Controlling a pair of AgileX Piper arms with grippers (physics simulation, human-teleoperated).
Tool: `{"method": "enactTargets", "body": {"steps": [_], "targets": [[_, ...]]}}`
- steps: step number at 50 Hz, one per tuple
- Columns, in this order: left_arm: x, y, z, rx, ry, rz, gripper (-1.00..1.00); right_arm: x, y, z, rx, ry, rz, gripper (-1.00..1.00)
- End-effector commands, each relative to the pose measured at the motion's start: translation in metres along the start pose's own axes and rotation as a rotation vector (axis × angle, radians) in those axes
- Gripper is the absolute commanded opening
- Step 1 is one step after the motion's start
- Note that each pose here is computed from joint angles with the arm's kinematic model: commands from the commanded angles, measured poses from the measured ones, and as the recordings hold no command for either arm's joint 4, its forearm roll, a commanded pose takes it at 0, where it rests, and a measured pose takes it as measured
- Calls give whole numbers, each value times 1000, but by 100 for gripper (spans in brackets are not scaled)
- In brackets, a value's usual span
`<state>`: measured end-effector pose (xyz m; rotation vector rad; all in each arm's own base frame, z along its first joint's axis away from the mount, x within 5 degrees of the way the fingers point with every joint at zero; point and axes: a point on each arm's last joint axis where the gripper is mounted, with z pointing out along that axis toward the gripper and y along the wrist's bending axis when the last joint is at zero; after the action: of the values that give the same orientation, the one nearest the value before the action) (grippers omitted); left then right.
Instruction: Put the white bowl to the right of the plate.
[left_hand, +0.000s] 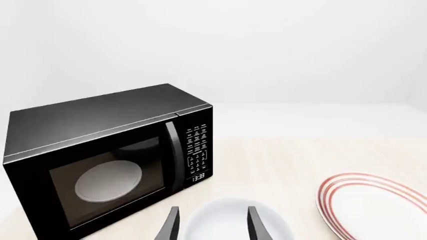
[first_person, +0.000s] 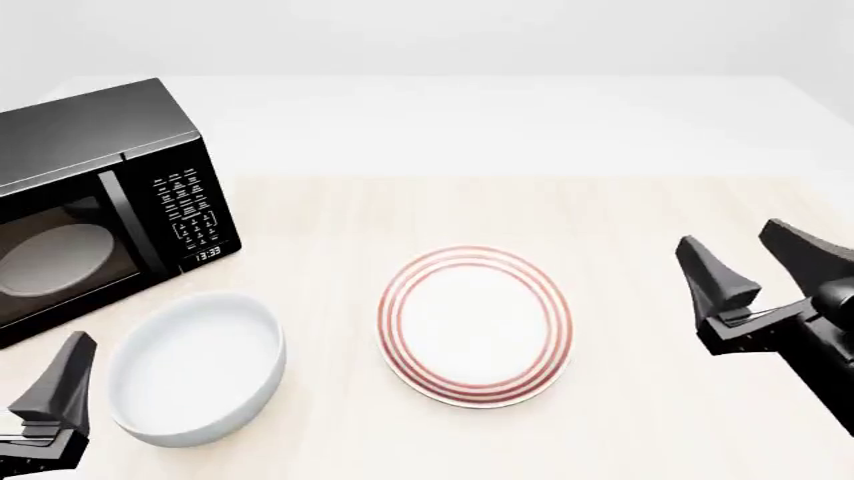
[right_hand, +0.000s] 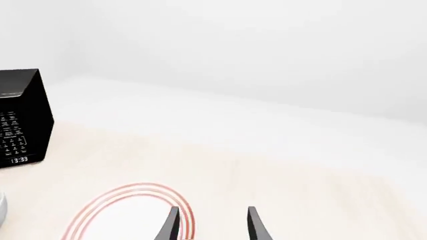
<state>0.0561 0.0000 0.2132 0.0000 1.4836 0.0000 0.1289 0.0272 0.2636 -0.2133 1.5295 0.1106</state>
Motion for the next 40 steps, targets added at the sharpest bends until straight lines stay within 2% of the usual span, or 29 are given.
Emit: {"method": "enactTargets", "body": {"steps": [1,2,7,8,14,27,32,40], "targets": [[0,0,0,0,0,0,100,-20,20,63,-112,36,-28,100],[0,0,0,0,0,0,100,-23,25,75,-134,50,-13,100],[0,0,0,0,0,0,100,-28,42,108,-189,96,-13,100],[0,0,0,0,0,0,100,-30,47,112,-205,99,3,100],[0,0,0,0,0,0,100,-43,68,142,-262,113,11,100],[0,0,0,0,0,0,100,-69,112,172,-379,128,-31,100],[0,0,0,0,0,0,100,-69,128,181,-417,152,-64,100],[0,0,0,0,0,0,100,-70,158,194,-482,186,-78,100]]}}
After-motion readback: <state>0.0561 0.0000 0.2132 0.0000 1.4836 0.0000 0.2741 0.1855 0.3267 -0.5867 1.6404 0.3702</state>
